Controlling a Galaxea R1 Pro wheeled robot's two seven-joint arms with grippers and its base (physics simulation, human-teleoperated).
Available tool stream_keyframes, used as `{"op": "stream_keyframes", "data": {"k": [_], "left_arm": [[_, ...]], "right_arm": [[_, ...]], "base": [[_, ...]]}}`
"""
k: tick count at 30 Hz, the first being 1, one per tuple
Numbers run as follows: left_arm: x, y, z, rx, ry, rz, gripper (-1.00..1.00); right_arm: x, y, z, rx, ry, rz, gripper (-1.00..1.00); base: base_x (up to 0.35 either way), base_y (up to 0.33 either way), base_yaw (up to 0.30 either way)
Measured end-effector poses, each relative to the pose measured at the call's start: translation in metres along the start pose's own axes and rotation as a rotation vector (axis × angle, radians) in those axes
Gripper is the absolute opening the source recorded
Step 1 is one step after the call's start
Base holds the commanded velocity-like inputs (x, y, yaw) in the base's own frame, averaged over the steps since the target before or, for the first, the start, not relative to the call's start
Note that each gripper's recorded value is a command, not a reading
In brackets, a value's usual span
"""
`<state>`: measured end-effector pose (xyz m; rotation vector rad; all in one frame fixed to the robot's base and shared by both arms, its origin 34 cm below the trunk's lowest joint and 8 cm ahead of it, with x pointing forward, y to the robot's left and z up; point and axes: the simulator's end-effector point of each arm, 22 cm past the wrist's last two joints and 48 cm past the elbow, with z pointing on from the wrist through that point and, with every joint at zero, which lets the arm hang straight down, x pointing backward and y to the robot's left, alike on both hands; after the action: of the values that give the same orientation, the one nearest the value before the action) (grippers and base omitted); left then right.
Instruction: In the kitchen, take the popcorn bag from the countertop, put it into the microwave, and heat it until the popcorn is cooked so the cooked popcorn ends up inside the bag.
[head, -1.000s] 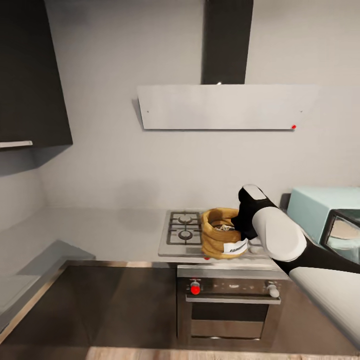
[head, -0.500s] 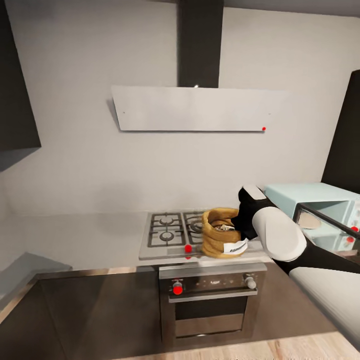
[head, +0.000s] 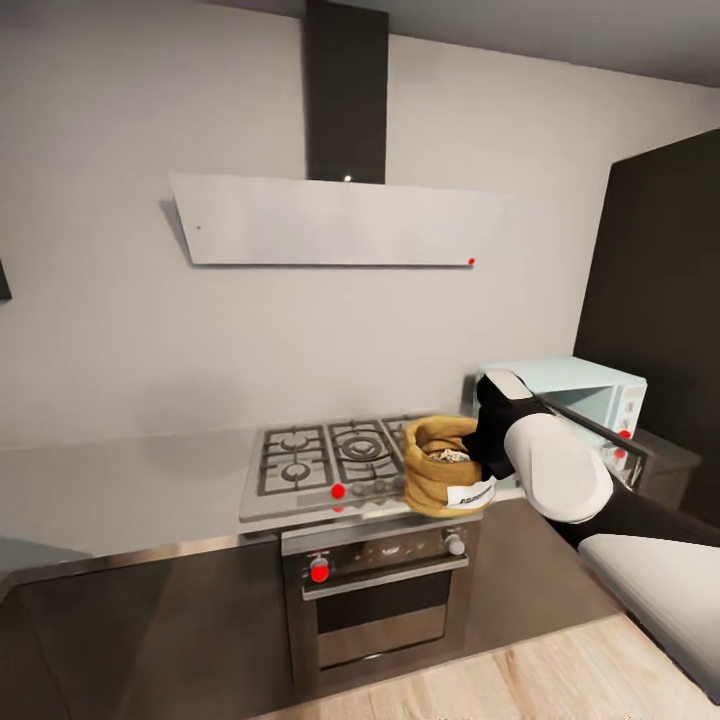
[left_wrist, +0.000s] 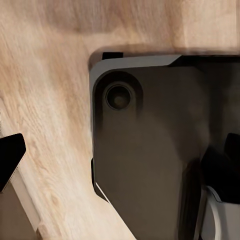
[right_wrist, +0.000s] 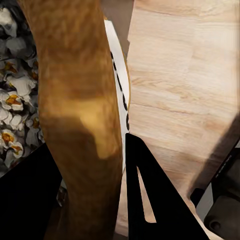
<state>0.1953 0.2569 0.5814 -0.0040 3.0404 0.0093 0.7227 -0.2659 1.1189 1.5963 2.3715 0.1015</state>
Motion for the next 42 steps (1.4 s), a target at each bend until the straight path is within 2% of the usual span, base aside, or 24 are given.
{"op": "stream_keyframes", "data": {"k": [16,33,42], "left_arm": [[-0.0036,0.0,-0.0003,0.0,-0.009,0.001,1.0],[-0.0037,-0.0017,-0.0002,0.002,-0.009,0.001,1.0],[-0.0041,-0.0022,-0.0002,0.002,-0.01,0.001,1.0]], "right_arm": [[-0.0006,-0.0002,-0.0055,-0.008,-0.004,0.001,-1.0],[-0.001,0.0012,-0.006,-0.013,-0.007,-0.001,-1.0],[-0.0007,0.0014,-0.0057,-0.013,-0.006,-0.001,-1.0]], "base": [[0.0,0.0,-0.262],[-0.103,0.0,-0.014],[-0.206,-0.042,0.0]]}}
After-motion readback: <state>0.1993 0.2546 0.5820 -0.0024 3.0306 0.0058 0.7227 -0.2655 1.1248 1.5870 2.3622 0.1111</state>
